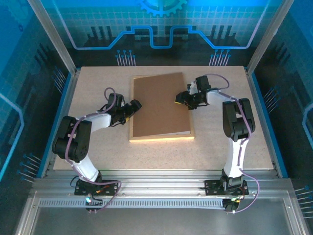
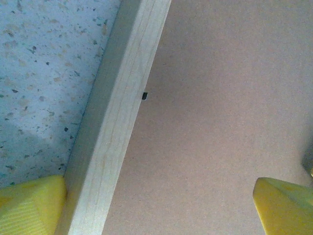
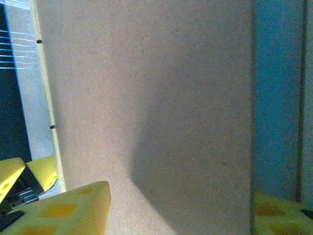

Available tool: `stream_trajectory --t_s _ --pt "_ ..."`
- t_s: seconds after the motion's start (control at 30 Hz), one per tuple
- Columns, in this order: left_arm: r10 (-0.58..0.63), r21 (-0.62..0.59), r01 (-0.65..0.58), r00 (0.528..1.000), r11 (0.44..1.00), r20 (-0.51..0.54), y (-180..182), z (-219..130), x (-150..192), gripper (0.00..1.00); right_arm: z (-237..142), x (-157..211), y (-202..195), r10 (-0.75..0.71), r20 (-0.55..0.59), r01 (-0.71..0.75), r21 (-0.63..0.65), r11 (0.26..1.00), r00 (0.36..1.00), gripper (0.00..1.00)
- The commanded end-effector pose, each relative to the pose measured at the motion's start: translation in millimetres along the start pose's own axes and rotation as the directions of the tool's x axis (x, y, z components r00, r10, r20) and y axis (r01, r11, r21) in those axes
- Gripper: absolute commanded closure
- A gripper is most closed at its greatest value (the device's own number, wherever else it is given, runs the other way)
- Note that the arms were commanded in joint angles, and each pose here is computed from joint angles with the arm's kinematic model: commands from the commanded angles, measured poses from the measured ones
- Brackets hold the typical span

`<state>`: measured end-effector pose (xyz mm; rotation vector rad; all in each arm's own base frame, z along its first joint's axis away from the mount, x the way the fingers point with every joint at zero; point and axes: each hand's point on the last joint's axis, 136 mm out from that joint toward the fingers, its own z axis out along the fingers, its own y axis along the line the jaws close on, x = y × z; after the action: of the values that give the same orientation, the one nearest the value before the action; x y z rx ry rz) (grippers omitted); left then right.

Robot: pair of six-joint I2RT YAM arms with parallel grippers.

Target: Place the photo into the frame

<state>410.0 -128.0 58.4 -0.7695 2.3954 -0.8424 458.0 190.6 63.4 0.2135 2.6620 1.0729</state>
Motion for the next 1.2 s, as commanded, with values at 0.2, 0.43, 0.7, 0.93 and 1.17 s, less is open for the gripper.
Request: stream_trajectory --t_s 0.2,0.43,0.7,0.93,1.17 --pt "0.022 0.021 -0.021 0.999 1.000 -0.038 -9 4 7 0.01 -17 -1 19 -0.105 0.001 0.105 0.084 0.991 0.994 0.41" --pt "0.023 0.020 -0.022 0.999 1.000 -0.038 -8 4 7 0.01 -20 1 16 -0.165 -0.014 0.165 0.186 0.969 0.986 0.36" --pt "0.020 0.021 -0.020 0.999 1.000 -0.037 -8 3 7 0.01 -22 -1 13 -0.172 -0.006 0.170 0.215 0.962 0.985 0.29" --pt "0.022 0.021 -0.021 0.999 1.000 -0.035 -8 3 8 0.01 -20 1 14 -0.179 -0.016 0.178 0.216 0.960 0.984 0.24" --pt "0.023 0.020 -0.022 0.999 1.000 -0.035 -7 2 8 0.01 -25 -1 10 -0.199 -0.007 0.194 0.268 0.944 0.980 0.21"
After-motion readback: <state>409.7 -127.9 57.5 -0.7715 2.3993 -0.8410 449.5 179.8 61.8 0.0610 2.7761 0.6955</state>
